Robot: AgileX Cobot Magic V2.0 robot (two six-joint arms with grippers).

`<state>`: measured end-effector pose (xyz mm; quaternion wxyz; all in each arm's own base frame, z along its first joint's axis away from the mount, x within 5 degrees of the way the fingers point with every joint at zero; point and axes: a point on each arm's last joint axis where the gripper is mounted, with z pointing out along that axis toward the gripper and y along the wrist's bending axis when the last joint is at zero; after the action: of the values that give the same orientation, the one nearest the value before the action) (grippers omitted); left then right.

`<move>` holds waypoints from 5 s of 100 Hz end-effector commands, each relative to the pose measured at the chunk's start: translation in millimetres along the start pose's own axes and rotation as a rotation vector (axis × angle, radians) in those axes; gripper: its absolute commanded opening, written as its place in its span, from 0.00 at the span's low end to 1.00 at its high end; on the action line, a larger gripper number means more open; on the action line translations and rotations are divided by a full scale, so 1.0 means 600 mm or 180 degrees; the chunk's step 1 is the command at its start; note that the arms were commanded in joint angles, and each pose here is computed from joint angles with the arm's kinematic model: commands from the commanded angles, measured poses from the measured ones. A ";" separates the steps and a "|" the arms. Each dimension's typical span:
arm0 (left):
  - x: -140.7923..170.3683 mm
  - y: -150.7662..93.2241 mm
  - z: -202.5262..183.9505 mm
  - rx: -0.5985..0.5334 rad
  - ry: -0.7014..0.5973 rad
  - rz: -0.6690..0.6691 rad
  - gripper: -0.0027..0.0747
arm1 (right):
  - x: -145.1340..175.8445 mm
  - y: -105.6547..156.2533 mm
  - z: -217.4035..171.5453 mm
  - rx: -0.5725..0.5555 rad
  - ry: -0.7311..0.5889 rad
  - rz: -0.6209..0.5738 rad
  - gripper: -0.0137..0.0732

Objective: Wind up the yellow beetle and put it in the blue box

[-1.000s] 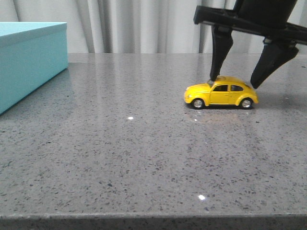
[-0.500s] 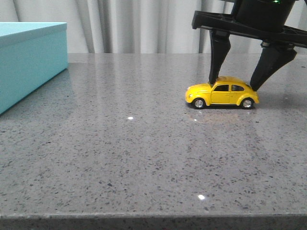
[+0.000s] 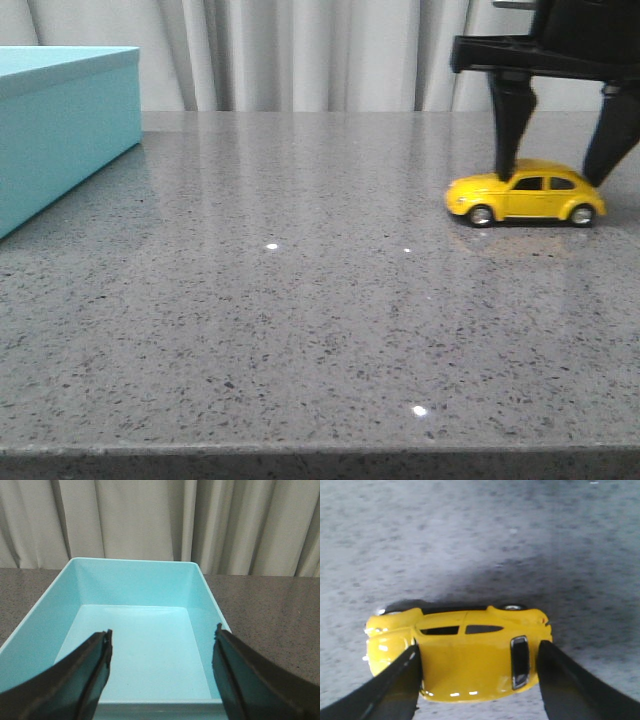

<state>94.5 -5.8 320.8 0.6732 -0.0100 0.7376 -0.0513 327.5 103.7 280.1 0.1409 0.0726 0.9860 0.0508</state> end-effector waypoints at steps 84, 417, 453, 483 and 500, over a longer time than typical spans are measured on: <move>-0.030 -0.002 -0.001 0.0012 -0.0340 -0.0017 0.59 | 0.046 -0.028 -0.210 -0.0343 -0.1053 -0.0232 0.72; 0.037 -0.209 0.407 0.2463 0.2456 0.3767 0.51 | 0.152 -0.077 -0.252 -0.0682 -0.1718 -0.0272 0.72; 0.033 -0.210 0.408 0.2460 0.2445 0.3768 0.32 | 0.152 -0.077 -0.252 -0.0682 -0.1718 -0.0272 0.72; -0.070 -0.226 0.416 0.2040 0.1971 0.3306 0.32 | 0.152 -0.077 -0.252 -0.0682 -0.1718 -0.0272 0.72; -0.162 -0.224 0.403 0.1648 0.1580 0.2721 0.32 | 0.152 -0.077 -0.252 -0.0682 -0.1718 -0.0272 0.72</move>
<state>348.8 -153.4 348.7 0.3229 0.5353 0.7788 0.0527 194.5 61.5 378.4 0.3643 0.0342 0.9233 0.1168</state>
